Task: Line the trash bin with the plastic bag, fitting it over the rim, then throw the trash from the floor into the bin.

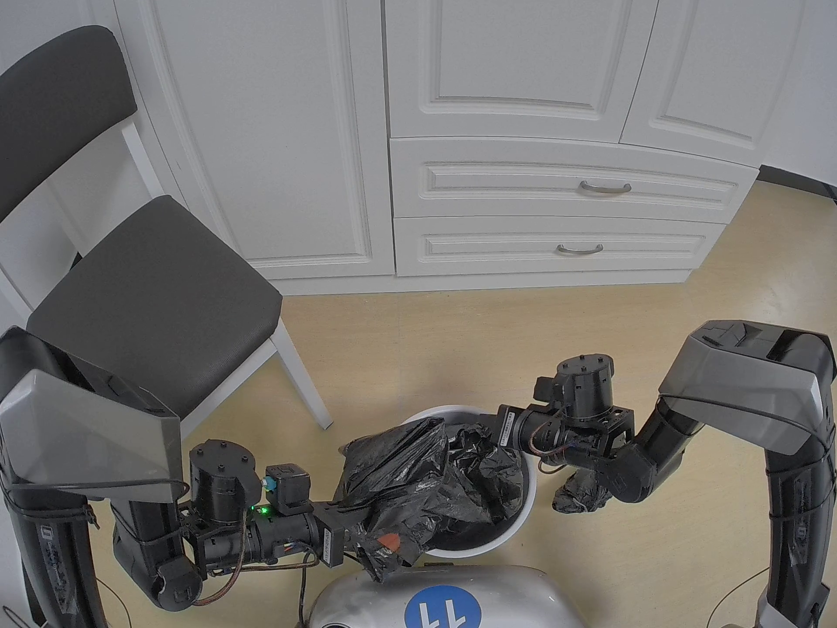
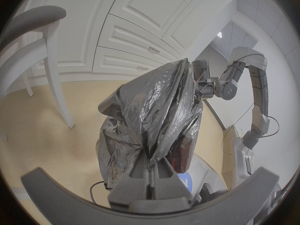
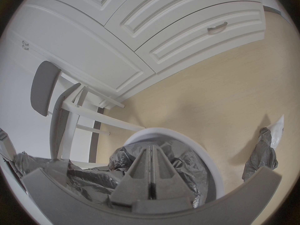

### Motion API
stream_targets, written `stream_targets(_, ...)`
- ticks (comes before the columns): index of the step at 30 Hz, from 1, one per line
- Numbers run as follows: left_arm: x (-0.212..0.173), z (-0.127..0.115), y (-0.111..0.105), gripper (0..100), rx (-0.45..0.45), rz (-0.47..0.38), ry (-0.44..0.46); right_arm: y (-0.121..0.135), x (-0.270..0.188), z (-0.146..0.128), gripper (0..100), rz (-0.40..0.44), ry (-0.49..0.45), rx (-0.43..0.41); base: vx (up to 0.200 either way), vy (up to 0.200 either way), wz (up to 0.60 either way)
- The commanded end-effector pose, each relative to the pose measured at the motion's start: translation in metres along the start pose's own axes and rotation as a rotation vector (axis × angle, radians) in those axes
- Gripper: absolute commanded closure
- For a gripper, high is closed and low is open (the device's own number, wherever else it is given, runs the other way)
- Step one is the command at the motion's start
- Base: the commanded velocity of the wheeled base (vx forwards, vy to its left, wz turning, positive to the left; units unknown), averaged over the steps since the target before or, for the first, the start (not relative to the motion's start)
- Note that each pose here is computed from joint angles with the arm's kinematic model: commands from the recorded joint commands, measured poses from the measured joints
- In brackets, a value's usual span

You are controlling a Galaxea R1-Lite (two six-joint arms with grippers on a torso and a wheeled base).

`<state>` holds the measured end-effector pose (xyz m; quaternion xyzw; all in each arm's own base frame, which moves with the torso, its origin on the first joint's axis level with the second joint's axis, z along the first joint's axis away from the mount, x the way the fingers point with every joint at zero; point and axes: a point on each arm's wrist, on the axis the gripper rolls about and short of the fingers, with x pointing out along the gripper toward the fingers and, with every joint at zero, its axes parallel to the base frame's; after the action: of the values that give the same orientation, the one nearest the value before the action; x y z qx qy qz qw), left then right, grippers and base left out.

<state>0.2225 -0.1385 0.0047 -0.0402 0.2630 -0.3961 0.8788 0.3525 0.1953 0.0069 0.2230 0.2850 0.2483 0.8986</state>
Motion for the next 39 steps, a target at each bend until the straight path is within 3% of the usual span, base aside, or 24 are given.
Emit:
stream_targets(1, 0.002, -0.002, 0.002, 100, -0.005, 0.005, 0.005, 0.001, -0.007, 0.016, 100, 0.004, -0.044, 0.001, 0.000, 0.000, 0.00)
stream_targets(8, 0.004, 0.019, -0.005, 100, 0.030, -0.023, -0.083, -0.005, -0.032, 0.038, 100, 0.000, -0.073, -0.037, 0.000, 0.000, 0.00)
stream_targets(9, 0.006, 0.027, -0.007, 100, 0.046, -0.033, -0.118, -0.011, -0.054, 0.037, 100, 0.040, -0.011, -0.111, 0.000, 0.000, 0.00)
stream_targets(10, 0.006, 0.027, -0.007, 100, 0.046, -0.033, -0.118, -0.011, -0.054, 0.037, 100, 0.040, -0.011, -0.111, 0.000, 0.000, 0.00)
stream_targets(11, 0.008, 0.031, -0.008, 100, 0.055, -0.038, -0.136, -0.015, -0.069, 0.032, 100, 0.060, 0.048, -0.168, 0.000, 0.000, 0.00)
stream_targets(15, 0.011, 0.037, -0.011, 100, 0.068, -0.052, -0.159, -0.021, -0.077, 0.014, 100, 0.047, 0.197, -0.262, 0.000, 0.000, 0.00)
stream_targets(26, 0.030, 0.046, -0.029, 100, 0.100, -0.118, -0.166, -0.005, -0.074, -0.023, 100, 0.114, 0.347, -0.306, 0.000, 0.000, 0.00)
stream_targets(32, 0.032, 0.044, -0.040, 100, 0.112, -0.146, -0.154, -0.013, -0.052, -0.054, 100, 0.101, 0.443, -0.303, 0.000, 0.000, 0.00)
stream_targets(35, 0.033, 0.047, -0.041, 100, 0.115, -0.132, -0.173, -0.015, -0.042, -0.065, 100, 0.096, 0.446, -0.316, 0.000, 0.000, 0.00)
stream_targets(39, 0.035, 0.049, -0.041, 100, 0.117, -0.114, -0.187, -0.026, -0.021, -0.072, 100, 0.019, 0.374, -0.336, 0.000, 0.000, 0.00)
